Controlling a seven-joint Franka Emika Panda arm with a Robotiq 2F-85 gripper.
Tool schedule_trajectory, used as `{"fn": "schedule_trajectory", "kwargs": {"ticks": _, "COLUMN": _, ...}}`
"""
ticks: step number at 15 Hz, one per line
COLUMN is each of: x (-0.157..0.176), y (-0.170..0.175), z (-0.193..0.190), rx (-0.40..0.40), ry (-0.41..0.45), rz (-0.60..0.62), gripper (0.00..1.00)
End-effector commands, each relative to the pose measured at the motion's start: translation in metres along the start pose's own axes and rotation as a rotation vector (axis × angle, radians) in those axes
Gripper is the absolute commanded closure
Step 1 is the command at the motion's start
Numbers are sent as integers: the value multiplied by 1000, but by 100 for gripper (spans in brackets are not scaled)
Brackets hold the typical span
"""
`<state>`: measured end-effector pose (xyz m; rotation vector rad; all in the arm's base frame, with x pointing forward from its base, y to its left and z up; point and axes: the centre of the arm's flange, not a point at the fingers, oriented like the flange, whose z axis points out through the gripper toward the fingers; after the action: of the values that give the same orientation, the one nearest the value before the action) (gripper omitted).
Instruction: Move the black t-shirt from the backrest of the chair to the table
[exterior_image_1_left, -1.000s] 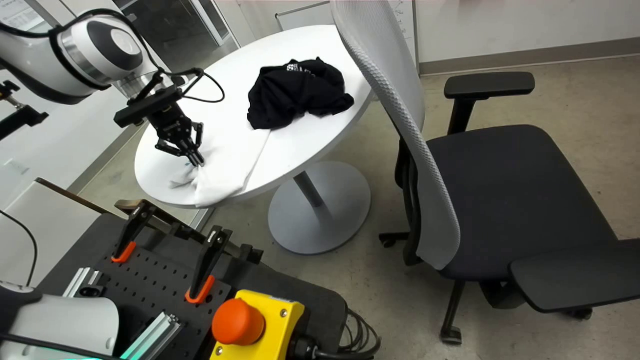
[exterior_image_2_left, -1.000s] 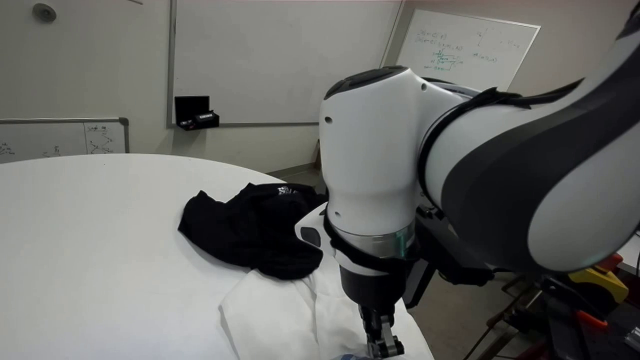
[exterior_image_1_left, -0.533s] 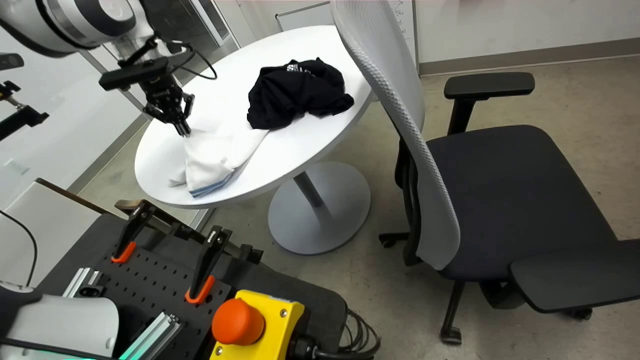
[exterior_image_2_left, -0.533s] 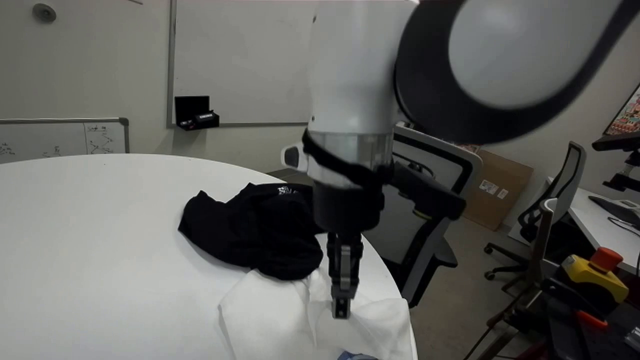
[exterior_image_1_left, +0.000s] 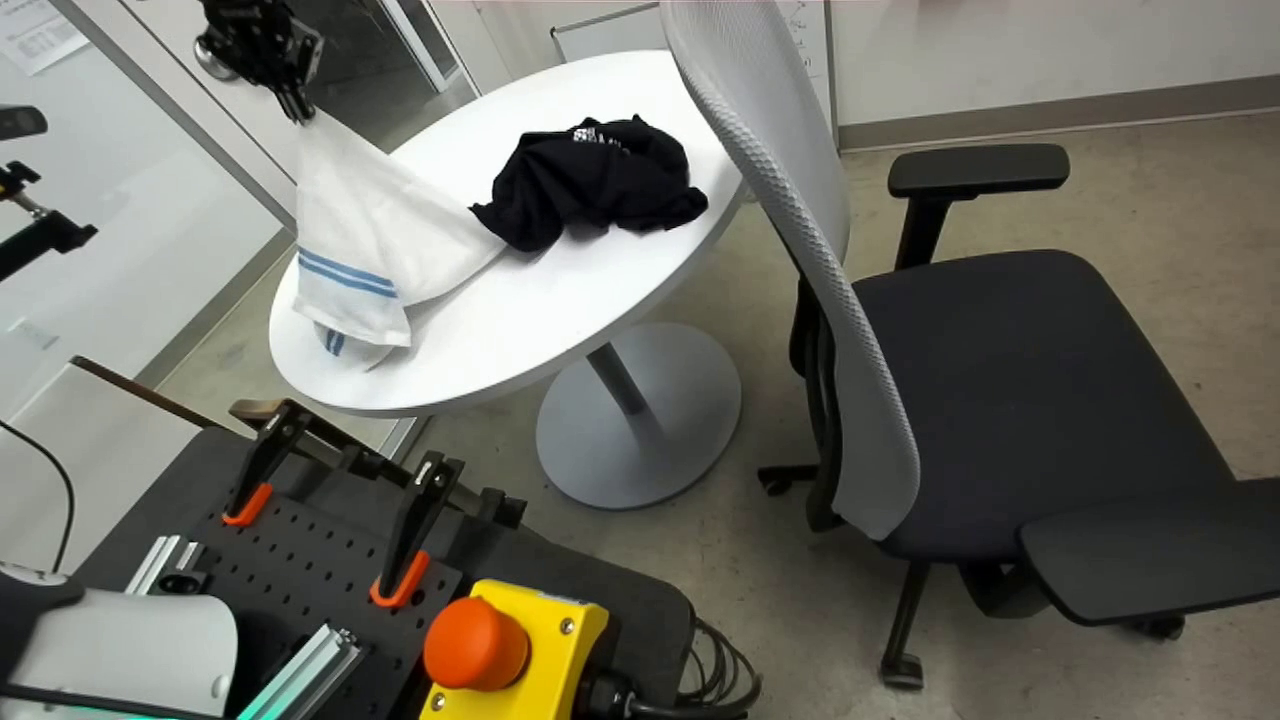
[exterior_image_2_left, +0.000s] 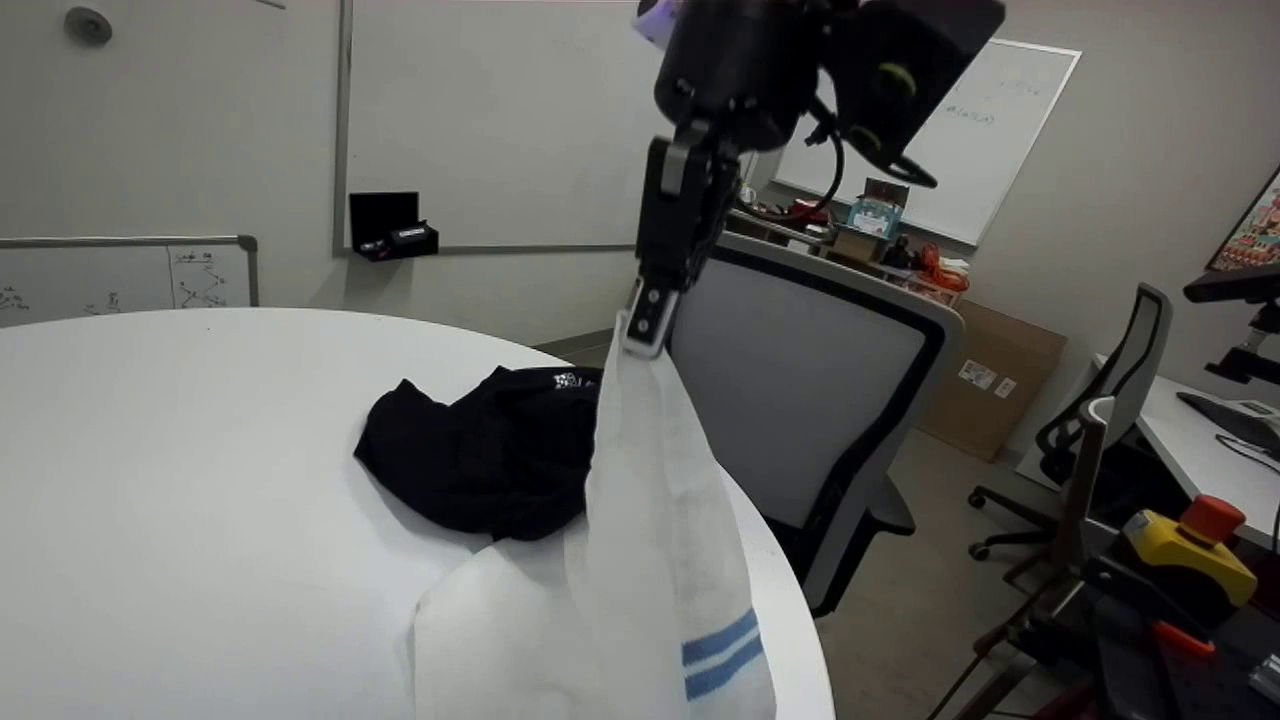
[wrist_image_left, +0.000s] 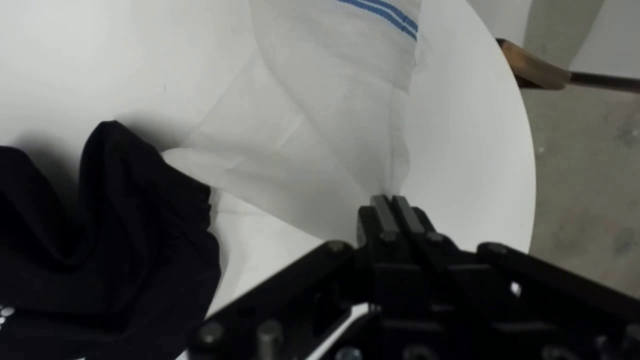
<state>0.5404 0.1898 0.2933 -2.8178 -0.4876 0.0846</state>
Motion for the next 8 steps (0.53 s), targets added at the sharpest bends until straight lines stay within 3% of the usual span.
{"fn": "schedule_trajectory", "kwargs": {"ticks": 1, "x": -14, "y": -3, "z": -68, "rx": 41, "ry": 115, "rz": 76, "gripper": 99}}
{"fn": "schedule_trajectory", "kwargs": {"ticks": 8, "x": -36, "y": -1, "z": -191, "rx": 102, "ry": 391, "rz": 190, "gripper": 99}}
